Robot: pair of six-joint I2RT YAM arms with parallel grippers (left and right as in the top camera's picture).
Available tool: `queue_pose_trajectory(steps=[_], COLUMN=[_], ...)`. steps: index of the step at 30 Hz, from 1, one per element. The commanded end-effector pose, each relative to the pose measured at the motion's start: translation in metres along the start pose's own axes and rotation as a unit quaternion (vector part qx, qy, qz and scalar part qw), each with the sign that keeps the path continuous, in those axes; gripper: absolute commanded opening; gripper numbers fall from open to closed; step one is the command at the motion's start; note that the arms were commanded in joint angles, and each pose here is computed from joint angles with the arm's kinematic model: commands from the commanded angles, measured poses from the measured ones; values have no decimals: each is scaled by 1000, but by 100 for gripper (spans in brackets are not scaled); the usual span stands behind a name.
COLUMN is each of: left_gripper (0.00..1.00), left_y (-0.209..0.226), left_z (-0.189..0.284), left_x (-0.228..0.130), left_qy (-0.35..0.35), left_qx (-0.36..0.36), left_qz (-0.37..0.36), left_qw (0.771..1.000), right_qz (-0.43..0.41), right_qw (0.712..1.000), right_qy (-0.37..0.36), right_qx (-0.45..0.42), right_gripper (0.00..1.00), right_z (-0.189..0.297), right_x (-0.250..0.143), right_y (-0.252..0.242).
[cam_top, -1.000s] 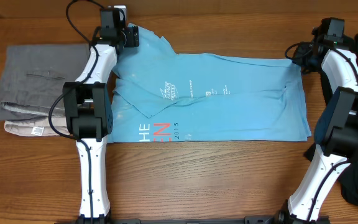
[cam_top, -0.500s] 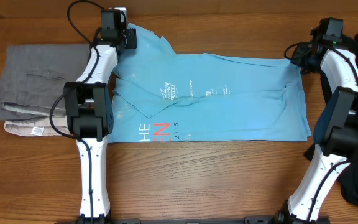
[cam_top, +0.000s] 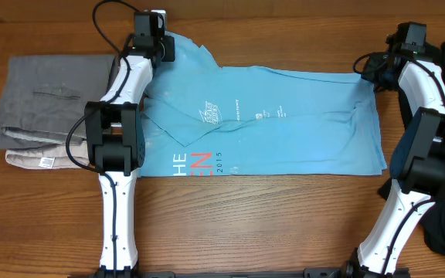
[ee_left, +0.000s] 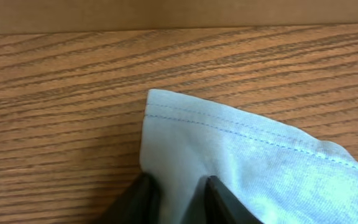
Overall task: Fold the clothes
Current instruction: 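Grasp the top-left and top-right corners of the shirt with both grippers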
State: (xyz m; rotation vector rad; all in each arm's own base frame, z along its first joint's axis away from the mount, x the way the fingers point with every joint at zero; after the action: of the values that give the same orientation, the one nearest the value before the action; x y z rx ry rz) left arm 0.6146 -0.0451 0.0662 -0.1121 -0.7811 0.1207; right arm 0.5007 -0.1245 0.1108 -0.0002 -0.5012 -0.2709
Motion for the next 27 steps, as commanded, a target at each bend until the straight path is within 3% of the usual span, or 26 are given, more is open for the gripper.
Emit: queue_pose_trajectory(steps=[1, 5, 27], left_gripper=[26, 25, 21], left_y=[2, 2, 4], left_z=[-15, -15, -15], left_x=[-25, -26, -27], left_qy=[35, 38, 43], left_qx=[7, 8, 13], left_qz=[-13, -13, -13], left_qw=[999, 999, 999], right_qz=[31, 88, 93], right_qw=[999, 996, 996], right_qy=[2, 10, -2], right_qx=[-5, -5, -6], right_gripper=[42, 43, 43], right_z=[-5, -5, -46], right_x=[-1, -4, -9], right_y=[1, 1, -4])
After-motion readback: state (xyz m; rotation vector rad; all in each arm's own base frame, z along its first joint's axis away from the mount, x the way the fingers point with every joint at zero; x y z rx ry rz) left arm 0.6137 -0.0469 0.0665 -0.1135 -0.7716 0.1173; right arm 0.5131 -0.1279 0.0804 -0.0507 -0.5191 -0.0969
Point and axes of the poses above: each gripper's point midway between its finger pads, its own z axis back along the fingers, its own y axis along the line the jaws close on, x = y × z, the point moved 8 cm from there along z, back along the fingers, and after that the axes turned 9 degrees about z, right-handed, at the moved point
